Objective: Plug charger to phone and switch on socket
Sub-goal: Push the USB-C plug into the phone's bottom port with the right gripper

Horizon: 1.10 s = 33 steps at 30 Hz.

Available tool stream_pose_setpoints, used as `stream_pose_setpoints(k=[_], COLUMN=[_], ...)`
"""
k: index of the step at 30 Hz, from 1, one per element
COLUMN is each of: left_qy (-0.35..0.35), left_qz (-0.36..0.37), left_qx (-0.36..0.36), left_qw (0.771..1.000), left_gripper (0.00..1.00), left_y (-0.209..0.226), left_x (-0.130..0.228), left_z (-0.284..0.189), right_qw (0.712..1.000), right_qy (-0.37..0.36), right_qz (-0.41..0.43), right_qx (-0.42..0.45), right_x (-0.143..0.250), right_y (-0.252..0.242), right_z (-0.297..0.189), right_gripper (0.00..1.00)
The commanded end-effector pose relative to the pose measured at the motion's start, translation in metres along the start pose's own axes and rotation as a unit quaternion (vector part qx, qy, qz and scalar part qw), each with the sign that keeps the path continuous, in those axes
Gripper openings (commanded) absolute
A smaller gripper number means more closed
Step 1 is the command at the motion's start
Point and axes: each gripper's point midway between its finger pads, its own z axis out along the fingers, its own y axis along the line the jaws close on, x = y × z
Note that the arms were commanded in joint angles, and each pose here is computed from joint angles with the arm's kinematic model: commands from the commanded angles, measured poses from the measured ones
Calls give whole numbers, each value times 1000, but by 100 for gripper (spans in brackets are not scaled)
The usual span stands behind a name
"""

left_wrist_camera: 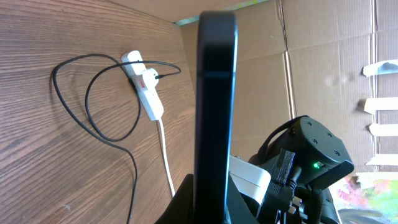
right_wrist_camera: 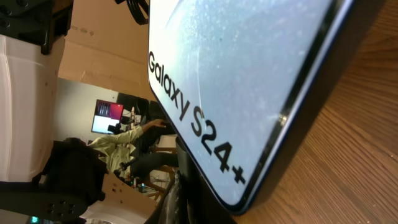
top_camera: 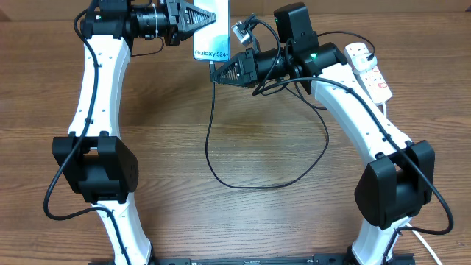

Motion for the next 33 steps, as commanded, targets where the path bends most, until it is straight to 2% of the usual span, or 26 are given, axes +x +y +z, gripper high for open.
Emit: stream_pose_setpoints(k=[1, 33], left_qy=[12, 30], left_qz=[10, 7], left_qx=[29, 53], left_qw=[999, 998], left_gripper=[4, 4], left_y=[-22, -30], left_x=[6, 12], left_z=[-6, -7], right_qw=[1000, 996], right_qy=[-9, -57], right_qz=[-29, -66], right_qx=[-8, 18], right_x=[-7, -32], right_y=[19, 17], right_z=[-4, -6], right_gripper=[4, 4])
